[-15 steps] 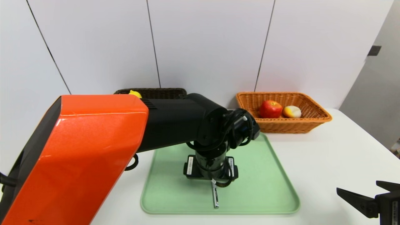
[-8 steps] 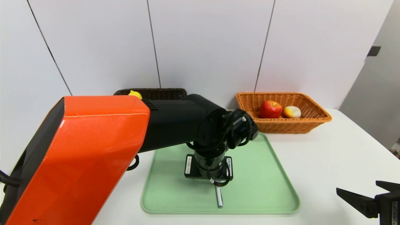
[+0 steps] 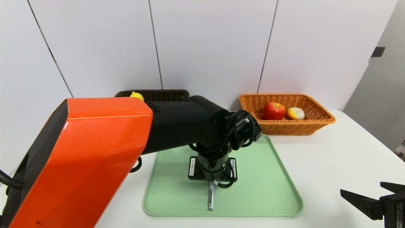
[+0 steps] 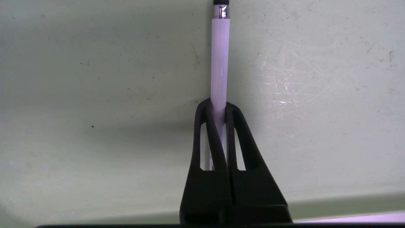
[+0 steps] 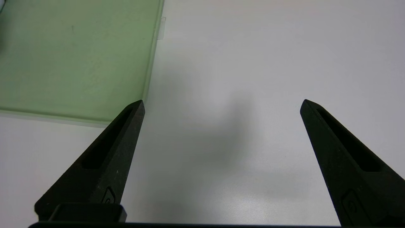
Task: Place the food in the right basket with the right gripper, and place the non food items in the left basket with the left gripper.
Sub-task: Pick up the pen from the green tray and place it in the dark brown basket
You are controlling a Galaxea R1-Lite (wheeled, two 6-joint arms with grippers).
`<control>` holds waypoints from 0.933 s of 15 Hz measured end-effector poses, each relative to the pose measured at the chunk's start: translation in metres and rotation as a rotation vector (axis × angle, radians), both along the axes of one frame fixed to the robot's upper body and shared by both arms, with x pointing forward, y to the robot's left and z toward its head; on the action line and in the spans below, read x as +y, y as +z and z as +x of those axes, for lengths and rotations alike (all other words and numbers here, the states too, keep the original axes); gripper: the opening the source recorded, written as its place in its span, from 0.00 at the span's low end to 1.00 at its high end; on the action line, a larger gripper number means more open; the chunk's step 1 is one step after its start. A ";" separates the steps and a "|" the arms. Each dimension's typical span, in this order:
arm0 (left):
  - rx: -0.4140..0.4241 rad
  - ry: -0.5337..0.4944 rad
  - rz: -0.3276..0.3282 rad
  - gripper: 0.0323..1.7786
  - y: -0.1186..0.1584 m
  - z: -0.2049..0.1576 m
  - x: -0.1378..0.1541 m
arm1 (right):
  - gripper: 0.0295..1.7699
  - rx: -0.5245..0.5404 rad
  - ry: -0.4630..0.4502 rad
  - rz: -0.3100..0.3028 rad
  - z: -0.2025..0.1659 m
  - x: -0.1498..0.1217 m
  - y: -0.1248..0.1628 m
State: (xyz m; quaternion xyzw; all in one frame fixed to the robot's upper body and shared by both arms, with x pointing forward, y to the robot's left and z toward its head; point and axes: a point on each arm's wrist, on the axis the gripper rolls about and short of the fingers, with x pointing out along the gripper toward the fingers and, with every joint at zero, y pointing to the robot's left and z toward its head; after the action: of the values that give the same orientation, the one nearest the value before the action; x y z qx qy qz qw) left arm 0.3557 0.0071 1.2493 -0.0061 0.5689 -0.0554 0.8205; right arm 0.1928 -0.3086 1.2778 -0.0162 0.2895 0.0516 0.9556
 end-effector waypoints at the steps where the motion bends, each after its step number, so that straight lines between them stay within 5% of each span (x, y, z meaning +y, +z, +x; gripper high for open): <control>1: 0.000 0.001 0.000 0.01 0.000 0.001 0.001 | 0.96 0.001 0.002 0.002 0.000 0.000 0.000; 7: -0.035 -0.014 -0.027 0.01 0.017 -0.001 0.006 | 0.96 0.001 0.004 0.001 0.000 0.000 0.000; 14: -0.279 -0.082 -0.203 0.01 0.094 -0.014 0.024 | 0.96 0.001 0.003 0.002 -0.002 -0.001 -0.001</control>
State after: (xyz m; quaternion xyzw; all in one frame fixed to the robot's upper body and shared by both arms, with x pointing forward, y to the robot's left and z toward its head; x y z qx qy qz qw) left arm 0.3416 0.0308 1.3436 -0.0581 0.4410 -0.1462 0.8836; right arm 0.1910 -0.3091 1.2764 -0.0156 0.2901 0.0533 0.9554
